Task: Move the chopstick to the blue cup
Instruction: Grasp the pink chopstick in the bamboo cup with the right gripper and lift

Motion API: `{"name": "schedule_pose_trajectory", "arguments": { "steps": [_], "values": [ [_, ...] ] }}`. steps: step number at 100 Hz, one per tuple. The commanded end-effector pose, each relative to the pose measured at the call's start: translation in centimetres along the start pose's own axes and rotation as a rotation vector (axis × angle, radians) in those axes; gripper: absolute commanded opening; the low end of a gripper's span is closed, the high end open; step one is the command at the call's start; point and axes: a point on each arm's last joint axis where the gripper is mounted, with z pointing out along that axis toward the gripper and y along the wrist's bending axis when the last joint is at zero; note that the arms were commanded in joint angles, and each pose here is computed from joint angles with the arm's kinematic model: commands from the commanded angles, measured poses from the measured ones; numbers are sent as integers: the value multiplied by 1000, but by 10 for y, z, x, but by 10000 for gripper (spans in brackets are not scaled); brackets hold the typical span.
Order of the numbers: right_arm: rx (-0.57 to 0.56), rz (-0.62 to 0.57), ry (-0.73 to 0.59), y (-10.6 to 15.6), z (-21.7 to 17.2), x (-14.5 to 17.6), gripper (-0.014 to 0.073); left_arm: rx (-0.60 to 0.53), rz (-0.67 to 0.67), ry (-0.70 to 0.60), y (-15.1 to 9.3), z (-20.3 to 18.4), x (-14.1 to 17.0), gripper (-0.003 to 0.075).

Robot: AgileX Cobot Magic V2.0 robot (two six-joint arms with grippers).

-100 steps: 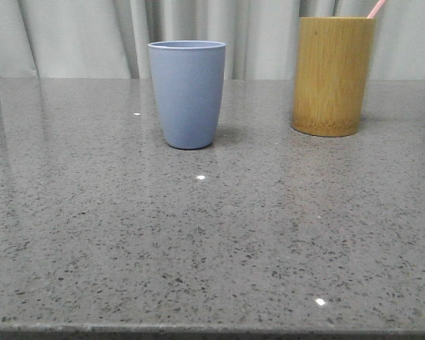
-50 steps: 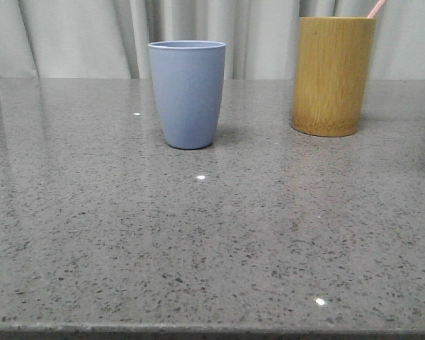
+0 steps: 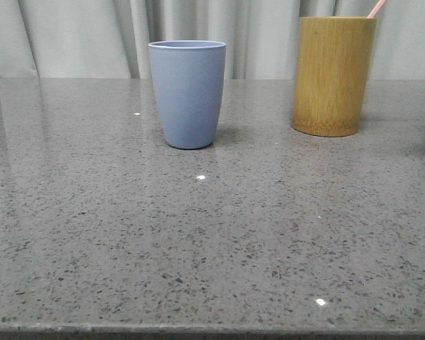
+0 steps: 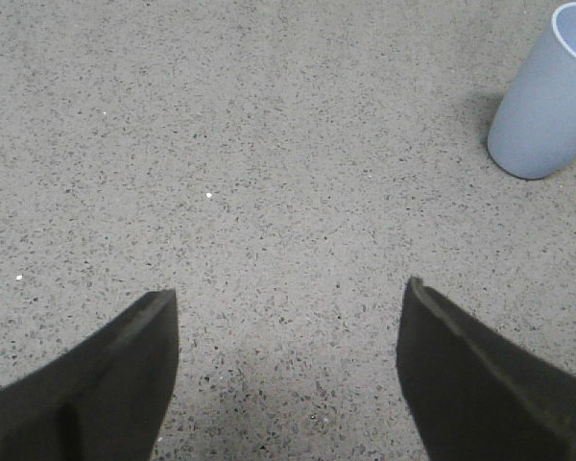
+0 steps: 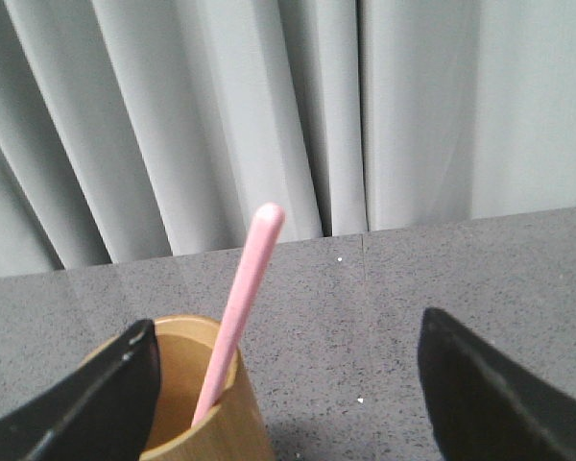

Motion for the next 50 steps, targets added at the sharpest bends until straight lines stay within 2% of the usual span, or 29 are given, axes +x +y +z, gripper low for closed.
{"name": "schedule_pose_trajectory", "arguments": {
  "steps": [1,21,50],
  "values": [
    [-32,30,-135,4,4,-15,559,9,-12,-84,-2,-5,-12,474],
    [-86,80,-168,7,17,-7,559,9,-12,-84,-2,-5,-12,474],
    [-93,115,-174,11,43,-8,559,9,-12,-84,-2,-5,-12,474]
  ]
}}
